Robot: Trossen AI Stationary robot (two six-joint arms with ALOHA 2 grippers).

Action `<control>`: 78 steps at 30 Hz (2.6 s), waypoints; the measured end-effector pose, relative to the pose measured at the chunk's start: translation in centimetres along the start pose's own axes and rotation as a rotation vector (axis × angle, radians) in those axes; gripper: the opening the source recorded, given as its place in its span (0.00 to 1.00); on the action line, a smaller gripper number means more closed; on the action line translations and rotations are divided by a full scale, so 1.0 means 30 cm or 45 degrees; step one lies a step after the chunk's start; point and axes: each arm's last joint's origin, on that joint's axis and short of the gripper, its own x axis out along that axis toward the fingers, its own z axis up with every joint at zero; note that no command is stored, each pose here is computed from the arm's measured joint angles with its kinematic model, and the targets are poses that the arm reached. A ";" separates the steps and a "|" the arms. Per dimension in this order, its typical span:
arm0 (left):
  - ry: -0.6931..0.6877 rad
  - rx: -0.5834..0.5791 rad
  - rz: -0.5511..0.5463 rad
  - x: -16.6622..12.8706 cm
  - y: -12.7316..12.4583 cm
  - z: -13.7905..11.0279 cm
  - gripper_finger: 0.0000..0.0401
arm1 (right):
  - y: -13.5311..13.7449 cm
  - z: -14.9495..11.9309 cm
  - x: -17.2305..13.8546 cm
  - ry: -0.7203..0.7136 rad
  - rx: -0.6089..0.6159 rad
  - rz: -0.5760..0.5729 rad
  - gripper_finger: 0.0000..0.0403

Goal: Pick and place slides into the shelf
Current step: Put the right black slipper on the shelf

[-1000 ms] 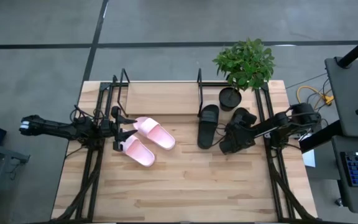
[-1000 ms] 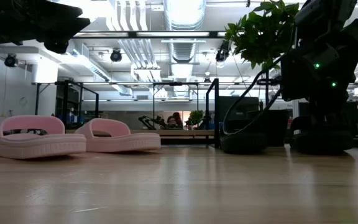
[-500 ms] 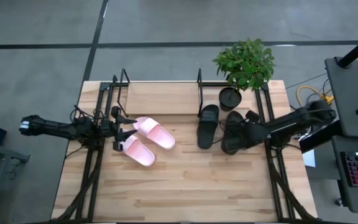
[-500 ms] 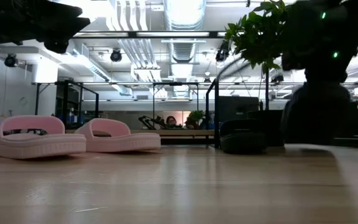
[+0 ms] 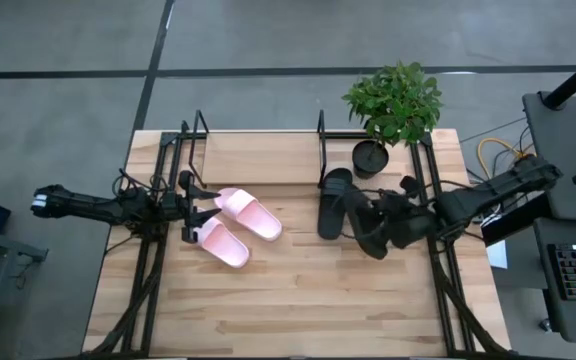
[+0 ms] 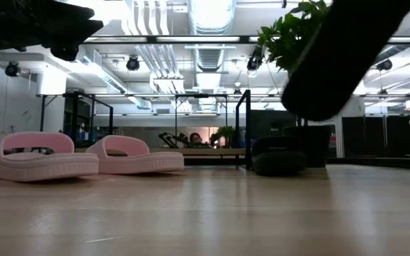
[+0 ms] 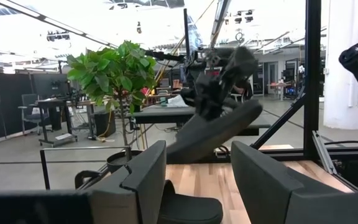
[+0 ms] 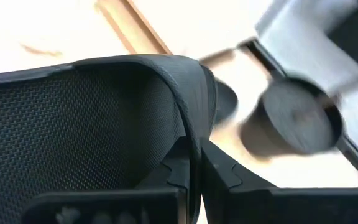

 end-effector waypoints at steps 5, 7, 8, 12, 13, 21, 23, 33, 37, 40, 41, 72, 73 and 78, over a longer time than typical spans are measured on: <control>0.002 -0.007 -0.003 0.000 0.000 -0.001 0.42 | 0.038 0.053 -0.035 -0.284 0.001 0.142 0.02; 0.003 -0.007 -0.004 0.000 -0.001 -0.001 0.42 | 0.058 0.074 -0.041 -0.379 -0.031 0.189 0.02; 0.004 -0.007 -0.005 0.000 -0.001 -0.002 0.42 | 0.068 0.083 -0.041 -0.425 -0.043 0.207 0.02; 0.015 -0.006 -0.022 0.004 -0.003 -0.006 0.42 | 0.114 0.110 -0.031 -0.599 -0.098 0.311 0.02; 0.019 -0.005 -0.046 0.005 -0.005 -0.008 0.42 | 0.127 0.114 -0.027 -0.637 -0.119 0.341 0.02; -0.058 -0.008 -0.251 0.021 -0.025 0.001 0.42 | 0.226 0.128 0.018 -0.909 -0.289 0.485 0.02; -0.075 0.019 -0.248 0.027 -0.026 0.003 0.42 | 0.245 0.127 0.030 -0.918 -0.302 0.512 0.02; -0.115 0.099 -0.336 0.076 -0.044 0.003 0.42 | 0.297 0.121 0.080 -0.928 -0.335 0.573 0.02; -0.074 0.152 -0.353 0.117 -0.054 0.005 0.42 | 0.298 0.127 0.078 -0.942 -0.348 0.570 0.02; -0.032 0.166 -0.362 0.154 -0.062 0.008 0.43 | 0.297 0.131 0.075 -0.955 -0.338 0.571 0.02; -0.034 0.167 -0.367 0.167 -0.065 0.015 0.45 | 0.297 0.131 0.074 -0.956 -0.338 0.573 0.02; -0.005 0.295 -0.584 0.507 -0.143 0.085 0.67 | 0.292 0.137 0.089 -0.959 -0.381 0.661 0.02; -0.007 0.290 -0.604 0.512 -0.145 0.084 0.67 | 0.292 0.137 0.090 -0.959 -0.384 0.658 0.02; -0.023 0.278 -0.691 0.530 -0.156 0.087 0.67 | 0.289 0.139 0.095 -0.956 -0.389 0.651 0.02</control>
